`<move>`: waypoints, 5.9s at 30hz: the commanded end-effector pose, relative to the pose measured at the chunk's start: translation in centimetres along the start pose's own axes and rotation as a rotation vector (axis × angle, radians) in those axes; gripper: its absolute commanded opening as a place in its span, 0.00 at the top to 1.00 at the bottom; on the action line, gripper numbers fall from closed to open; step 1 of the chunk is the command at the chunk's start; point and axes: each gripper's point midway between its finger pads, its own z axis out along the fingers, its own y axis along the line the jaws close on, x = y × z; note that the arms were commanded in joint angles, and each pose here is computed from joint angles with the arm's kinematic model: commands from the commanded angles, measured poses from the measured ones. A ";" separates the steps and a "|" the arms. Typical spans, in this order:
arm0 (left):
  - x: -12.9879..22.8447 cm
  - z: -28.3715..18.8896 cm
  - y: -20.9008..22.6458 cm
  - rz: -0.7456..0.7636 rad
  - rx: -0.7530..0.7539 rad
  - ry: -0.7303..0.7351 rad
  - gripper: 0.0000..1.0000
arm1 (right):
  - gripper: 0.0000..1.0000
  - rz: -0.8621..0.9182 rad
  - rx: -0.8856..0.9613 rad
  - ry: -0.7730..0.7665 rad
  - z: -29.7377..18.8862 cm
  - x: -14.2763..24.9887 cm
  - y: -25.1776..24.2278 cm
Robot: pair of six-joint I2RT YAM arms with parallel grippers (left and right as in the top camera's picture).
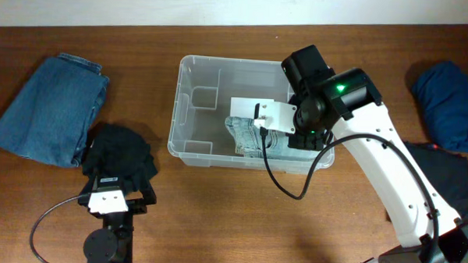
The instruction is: Pack container
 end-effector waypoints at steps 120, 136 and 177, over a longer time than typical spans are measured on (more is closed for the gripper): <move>0.0 0.0 0.0 0.012 -0.001 -0.001 0.01 | 0.96 0.977 0.047 0.071 18.2 2.6 -9.8; 0.1 0.0 0.0 0.012 -0.001 -0.001 0.00 | 0.96 0.960 0.003 0.138 16.3 3.0 -8.2; 0.1 0.0 0.0 0.012 -0.001 -0.001 0.01 | 0.96 0.729 -0.221 0.361 15.7 4.1 1.8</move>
